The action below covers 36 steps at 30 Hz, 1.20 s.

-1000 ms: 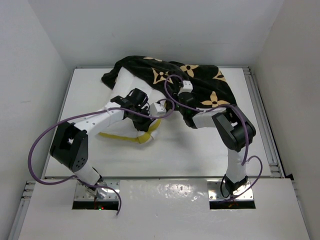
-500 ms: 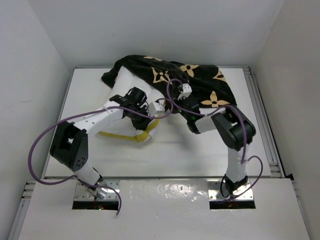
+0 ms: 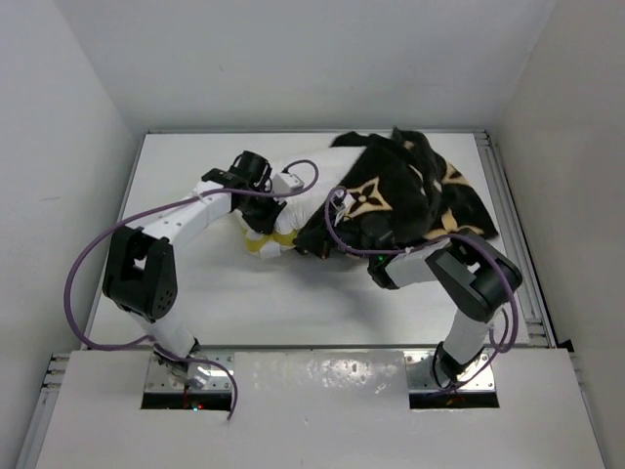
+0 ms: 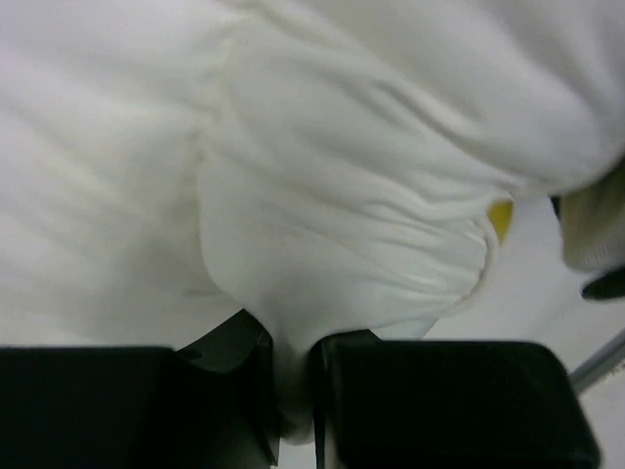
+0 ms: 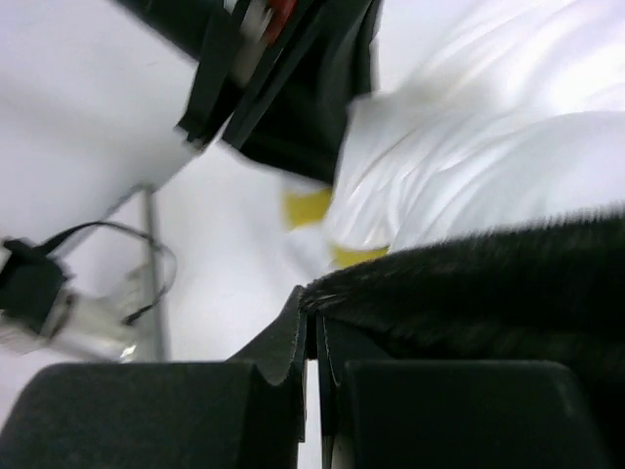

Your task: Put the pillow into the pillowcase

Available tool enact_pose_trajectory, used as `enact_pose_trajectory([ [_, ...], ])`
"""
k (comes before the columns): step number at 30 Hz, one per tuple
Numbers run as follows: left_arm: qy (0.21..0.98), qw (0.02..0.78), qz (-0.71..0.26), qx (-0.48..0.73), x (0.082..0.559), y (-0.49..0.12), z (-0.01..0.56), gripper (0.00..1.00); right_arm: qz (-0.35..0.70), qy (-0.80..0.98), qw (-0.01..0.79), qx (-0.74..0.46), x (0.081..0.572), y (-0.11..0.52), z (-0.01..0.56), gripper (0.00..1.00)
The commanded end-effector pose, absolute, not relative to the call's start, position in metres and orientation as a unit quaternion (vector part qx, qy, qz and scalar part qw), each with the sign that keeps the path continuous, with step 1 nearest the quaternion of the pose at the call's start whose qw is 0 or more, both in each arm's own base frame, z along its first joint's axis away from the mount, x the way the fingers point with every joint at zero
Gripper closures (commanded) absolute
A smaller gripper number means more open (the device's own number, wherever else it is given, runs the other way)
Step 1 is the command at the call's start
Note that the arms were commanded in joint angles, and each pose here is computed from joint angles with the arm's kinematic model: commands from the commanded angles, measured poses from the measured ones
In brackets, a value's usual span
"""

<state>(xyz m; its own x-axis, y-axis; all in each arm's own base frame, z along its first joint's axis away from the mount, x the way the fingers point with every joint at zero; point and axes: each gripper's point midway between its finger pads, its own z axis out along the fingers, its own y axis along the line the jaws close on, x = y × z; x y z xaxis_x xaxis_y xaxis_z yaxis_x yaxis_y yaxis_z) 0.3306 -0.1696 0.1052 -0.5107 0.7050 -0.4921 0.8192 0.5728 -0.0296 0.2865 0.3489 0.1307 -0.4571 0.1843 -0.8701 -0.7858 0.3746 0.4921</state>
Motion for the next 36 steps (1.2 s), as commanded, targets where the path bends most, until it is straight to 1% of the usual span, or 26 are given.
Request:
enact_pose_trajectory([
  [1, 0.81, 0.365, -0.156, 0.432, 0.387, -0.216, 0.149, 1.0, 0.649, 0.6, 0.37, -0.288, 0.214, 0.379, 0.166, 1.0],
  [3, 0.807, 0.361, -0.157, 0.44, 0.383, -0.219, 0.147, 1.0, 0.615, 0.621, 0.425, -0.236, 0.24, 0.357, 0.156, 1.0],
  [4, 0.807, 0.357, -0.155, 0.445, 0.381, -0.218, 0.146, 1.0, 0.596, 0.642, 0.432, -0.214, 0.245, 0.347, 0.143, 1.0],
  [5, 0.806, 0.353, -0.153, 0.449, 0.378, -0.217, 0.144, 1.0, 0.573, 0.65, 0.461, -0.191, 0.259, 0.338, 0.146, 0.81],
  [6, 0.805, 0.35, -0.151, 0.454, 0.375, -0.216, 0.143, 1.0, 0.562, 0.664, 0.452, -0.195, 0.258, 0.337, 0.138, 0.72],
  [7, 0.804, 0.343, -0.148, 0.462, 0.371, -0.215, 0.14, 1.0, 0.557, 0.67, 0.448, -0.202, 0.256, 0.336, 0.138, 0.59],
  [8, 0.802, 0.341, -0.146, 0.468, 0.369, -0.214, 0.139, 1.0, 0.553, 0.658, 0.458, -0.227, 0.249, 0.338, 0.15, 0.32],
  [10, 0.802, 0.331, -0.137, 0.477, 0.363, -0.208, 0.134, 1.0, 0.54, 0.678, 0.431, -0.25, 0.237, 0.338, 0.143, 0.06],
  [11, 0.801, 0.329, -0.133, 0.482, 0.361, -0.206, 0.132, 1.0, 0.537, 0.677, 0.426, -0.27, 0.23, 0.339, 0.147, 0.01],
  [12, 0.804, 0.323, -0.123, 0.484, 0.357, -0.2, 0.127, 1.0, 0.527, 0.697, 0.401, -0.275, 0.222, 0.334, 0.147, 0.01],
  [14, 0.805, 0.309, -0.109, 0.494, 0.35, -0.191, 0.114, 1.0, 0.515, 0.692, 0.398, -0.311, 0.219, 0.337, 0.172, 0.01],
  [15, 0.802, 0.31, -0.104, 0.499, 0.349, -0.189, 0.114, 1.0, 0.502, 0.722, 0.354, -0.318, 0.208, 0.329, 0.169, 0.01],
  [16, 0.802, 0.306, -0.099, 0.502, 0.347, -0.187, 0.11, 1.0, 0.507, 0.706, 0.362, -0.336, 0.212, 0.335, 0.203, 0.01],
  [17, 0.805, 0.297, -0.093, 0.505, 0.342, -0.182, 0.103, 1.0, 0.508, 0.702, 0.353, -0.352, 0.208, 0.334, 0.215, 0.01],
  [18, 0.802, 0.295, -0.09, 0.511, 0.34, -0.182, 0.101, 1.0, 0.525, 0.696, 0.327, -0.364, 0.2, 0.333, 0.241, 0.01],
  [20, 0.802, 0.29, -0.086, 0.515, 0.336, -0.181, 0.097, 1.0, 0.535, 0.705, 0.311, -0.347, 0.206, 0.322, 0.26, 0.01],
  [21, 0.8, 0.287, -0.086, 0.52, 0.333, -0.182, 0.097, 1.0, 0.531, 0.718, 0.31, -0.325, 0.217, 0.309, 0.268, 0.02],
  [22, 0.799, 0.286, -0.086, 0.521, 0.331, -0.182, 0.097, 1.0, 0.527, 0.734, 0.309, -0.297, 0.225, 0.303, 0.269, 0.05],
  [23, 0.798, 0.286, -0.086, 0.523, 0.331, -0.182, 0.098, 1.0, 0.514, 0.751, 0.318, -0.267, 0.237, 0.294, 0.267, 0.09],
  [24, 0.795, 0.288, -0.086, 0.526, 0.33, -0.184, 0.1, 1.0, 0.487, 0.775, 0.336, -0.221, 0.257, 0.274, 0.254, 0.19],
  [25, 0.795, 0.289, -0.088, 0.526, 0.328, -0.186, 0.101, 1.0, 0.479, 0.79, 0.329, -0.196, 0.262, 0.266, 0.238, 0.23],
  [26, 0.794, 0.291, -0.088, 0.526, 0.329, -0.187, 0.102, 1.0, 0.476, 0.792, 0.334, -0.185, 0.267, 0.262, 0.238, 0.26],
  [31, 0.791, 0.293, -0.106, 0.526, 0.324, -0.199, 0.105, 1.0, 0.439, 0.826, 0.29, -0.201, 0.25, 0.258, 0.188, 0.17],
  [33, 0.789, 0.289, -0.113, 0.53, 0.321, -0.203, 0.106, 1.0, 0.409, 0.847, 0.289, -0.181, 0.254, 0.248, 0.177, 0.14],
  [34, 0.788, 0.288, -0.113, 0.532, 0.321, -0.204, 0.107, 1.0, 0.385, 0.857, 0.31, -0.144, 0.265, 0.237, 0.179, 0.14],
  [36, 0.786, 0.283, -0.111, 0.538, 0.317, -0.203, 0.107, 1.0, 0.328, 0.878, 0.344, -0.057, 0.287, 0.206, 0.176, 0.2],
])
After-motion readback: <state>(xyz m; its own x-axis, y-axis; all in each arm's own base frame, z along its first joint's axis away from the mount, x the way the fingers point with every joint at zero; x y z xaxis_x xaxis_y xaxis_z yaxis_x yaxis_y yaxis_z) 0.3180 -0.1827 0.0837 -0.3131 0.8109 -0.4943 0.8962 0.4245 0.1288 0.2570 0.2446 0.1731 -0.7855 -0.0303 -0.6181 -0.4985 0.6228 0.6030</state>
